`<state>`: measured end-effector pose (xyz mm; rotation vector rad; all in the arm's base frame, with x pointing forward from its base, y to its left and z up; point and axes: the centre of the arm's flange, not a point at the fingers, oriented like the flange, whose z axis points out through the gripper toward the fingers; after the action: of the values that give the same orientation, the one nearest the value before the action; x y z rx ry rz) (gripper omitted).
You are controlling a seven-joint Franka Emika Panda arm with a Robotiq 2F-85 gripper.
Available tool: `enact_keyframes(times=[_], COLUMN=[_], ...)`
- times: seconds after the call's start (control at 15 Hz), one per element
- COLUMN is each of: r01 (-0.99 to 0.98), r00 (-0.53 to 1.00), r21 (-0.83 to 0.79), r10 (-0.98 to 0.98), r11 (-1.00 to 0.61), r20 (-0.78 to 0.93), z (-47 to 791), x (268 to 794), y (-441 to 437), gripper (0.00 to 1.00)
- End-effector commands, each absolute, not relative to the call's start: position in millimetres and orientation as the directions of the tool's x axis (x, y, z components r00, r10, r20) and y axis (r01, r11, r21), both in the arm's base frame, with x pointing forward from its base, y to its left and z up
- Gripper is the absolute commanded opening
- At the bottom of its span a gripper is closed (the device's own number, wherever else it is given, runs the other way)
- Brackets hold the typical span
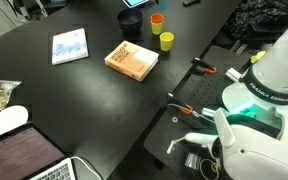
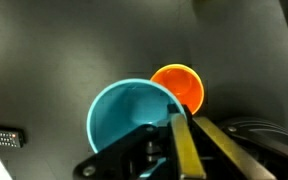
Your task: Stack the cups on top of each other
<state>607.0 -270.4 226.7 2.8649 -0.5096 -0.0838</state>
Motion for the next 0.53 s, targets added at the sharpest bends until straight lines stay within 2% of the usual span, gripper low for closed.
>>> enact_keyframes(times=[0.0, 0.47], r01=[-0.319, -0.306], r00=[0.943, 0.944], r21=[0.228, 0.216], r10=[-0.333, -0.324], r11=[-0.92, -0.927], r20=[-0.024, -0.056], z=[223, 200], x=[635, 640], y=[-265, -255], gripper=[0.01, 0.01])
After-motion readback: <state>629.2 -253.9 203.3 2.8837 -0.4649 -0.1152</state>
